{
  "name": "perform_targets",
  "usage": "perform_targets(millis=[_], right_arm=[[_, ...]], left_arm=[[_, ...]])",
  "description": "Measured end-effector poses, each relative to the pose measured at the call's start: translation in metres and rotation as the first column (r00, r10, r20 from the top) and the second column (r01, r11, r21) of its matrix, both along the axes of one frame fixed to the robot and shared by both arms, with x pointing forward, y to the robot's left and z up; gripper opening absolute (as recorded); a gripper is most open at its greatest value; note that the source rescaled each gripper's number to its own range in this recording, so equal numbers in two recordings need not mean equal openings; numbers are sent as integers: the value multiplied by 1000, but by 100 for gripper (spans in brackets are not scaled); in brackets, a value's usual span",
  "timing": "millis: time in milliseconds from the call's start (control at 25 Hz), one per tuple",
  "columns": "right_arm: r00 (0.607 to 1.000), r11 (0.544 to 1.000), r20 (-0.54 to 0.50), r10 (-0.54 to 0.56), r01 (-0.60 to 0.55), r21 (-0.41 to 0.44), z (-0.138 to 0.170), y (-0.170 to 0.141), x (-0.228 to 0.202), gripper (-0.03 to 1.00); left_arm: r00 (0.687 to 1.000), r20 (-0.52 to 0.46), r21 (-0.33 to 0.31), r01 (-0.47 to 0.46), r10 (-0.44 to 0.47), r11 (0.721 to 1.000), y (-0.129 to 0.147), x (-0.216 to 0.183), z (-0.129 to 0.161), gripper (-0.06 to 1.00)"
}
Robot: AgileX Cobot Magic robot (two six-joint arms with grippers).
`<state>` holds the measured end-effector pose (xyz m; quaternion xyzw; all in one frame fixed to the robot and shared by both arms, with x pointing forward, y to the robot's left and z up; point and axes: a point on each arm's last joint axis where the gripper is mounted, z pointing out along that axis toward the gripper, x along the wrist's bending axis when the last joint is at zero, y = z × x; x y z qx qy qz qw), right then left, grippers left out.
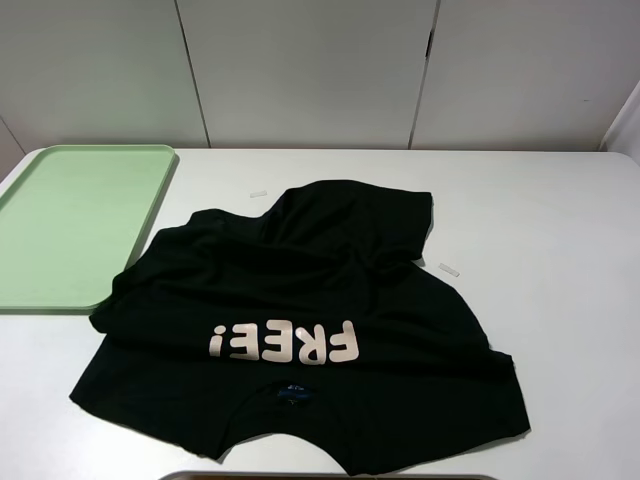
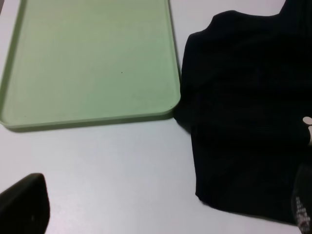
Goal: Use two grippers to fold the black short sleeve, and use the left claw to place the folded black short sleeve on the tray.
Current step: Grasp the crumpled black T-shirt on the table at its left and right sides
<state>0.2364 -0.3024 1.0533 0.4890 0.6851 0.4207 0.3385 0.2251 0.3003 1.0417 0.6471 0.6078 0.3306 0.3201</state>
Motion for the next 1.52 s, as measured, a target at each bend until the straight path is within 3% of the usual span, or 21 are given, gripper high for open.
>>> perform_targets(millis=[1520], right_arm=[[1000,1000,0,0,0,0,0,0,0,100]], left_arm=[[1000,0,0,0,0,1000,0,0,0,100]])
